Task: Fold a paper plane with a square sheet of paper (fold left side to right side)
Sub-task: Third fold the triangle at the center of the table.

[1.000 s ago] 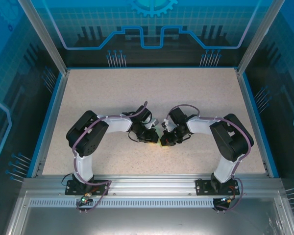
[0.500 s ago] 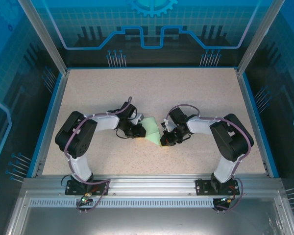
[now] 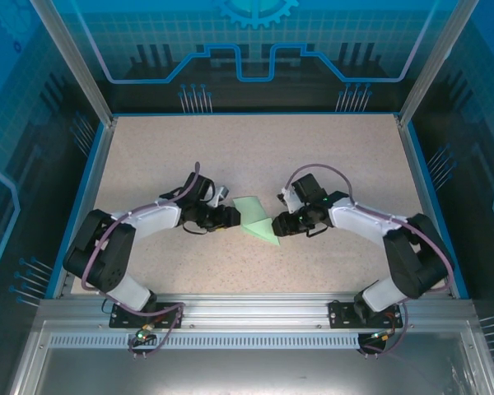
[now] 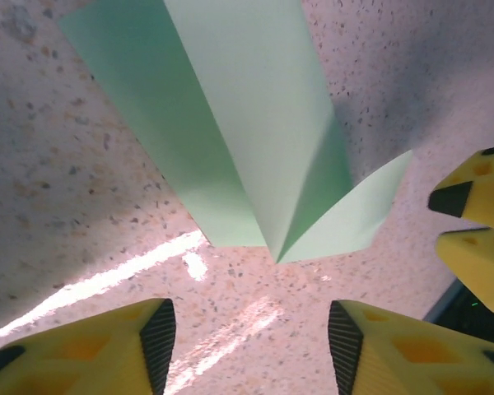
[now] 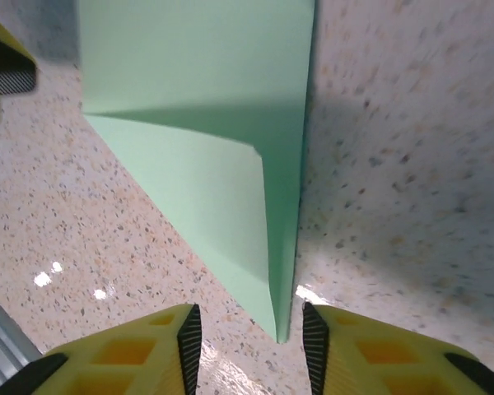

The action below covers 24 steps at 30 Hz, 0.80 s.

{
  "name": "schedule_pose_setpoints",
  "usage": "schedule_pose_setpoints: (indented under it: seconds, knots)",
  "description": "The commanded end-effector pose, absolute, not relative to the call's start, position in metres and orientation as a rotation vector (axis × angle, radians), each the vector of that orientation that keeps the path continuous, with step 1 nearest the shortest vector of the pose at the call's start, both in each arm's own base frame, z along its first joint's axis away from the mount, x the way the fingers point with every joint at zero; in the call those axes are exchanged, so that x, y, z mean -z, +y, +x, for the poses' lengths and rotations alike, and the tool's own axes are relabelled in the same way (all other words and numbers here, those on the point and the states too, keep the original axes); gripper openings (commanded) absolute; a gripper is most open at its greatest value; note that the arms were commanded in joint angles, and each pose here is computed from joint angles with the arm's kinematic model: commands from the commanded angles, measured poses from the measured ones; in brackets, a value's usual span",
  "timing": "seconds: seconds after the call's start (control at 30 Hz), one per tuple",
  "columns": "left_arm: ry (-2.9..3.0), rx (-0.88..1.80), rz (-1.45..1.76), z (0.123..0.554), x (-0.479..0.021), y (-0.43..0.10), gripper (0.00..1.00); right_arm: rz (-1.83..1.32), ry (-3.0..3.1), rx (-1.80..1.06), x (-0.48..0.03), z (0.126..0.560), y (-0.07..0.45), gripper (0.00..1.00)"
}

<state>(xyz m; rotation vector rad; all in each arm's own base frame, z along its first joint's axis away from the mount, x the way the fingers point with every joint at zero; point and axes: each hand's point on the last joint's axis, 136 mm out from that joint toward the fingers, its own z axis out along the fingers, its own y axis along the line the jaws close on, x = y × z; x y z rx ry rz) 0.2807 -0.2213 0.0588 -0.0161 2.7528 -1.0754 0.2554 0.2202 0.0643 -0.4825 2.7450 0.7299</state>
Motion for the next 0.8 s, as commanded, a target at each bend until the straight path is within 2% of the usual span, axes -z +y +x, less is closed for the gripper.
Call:
schedule_pose_setpoints:
  seconds: [0.0,0.23,0.53,0.77]
  knots:
    - [2.711,1.209,-0.107,0.281,-0.067,-0.231,0.59,-0.535,2.692,-0.563,-0.070,0.256,0.198,0.44]
    - [2.701,1.322,-0.111,0.289,-0.062,-0.255,0.59,-0.693,2.534,-0.504,-0.087,0.244,0.205,0.47]
    - [2.687,1.353,-0.105,0.301,-0.070,-0.272,0.30,-0.930,2.389,-0.335,-0.077,0.233,0.245,0.50]
    - [2.695,1.365,-0.162,0.301,-0.075,-0.272,0.25,-1.028,2.355,-0.216,-0.061,0.242,0.265,0.53]
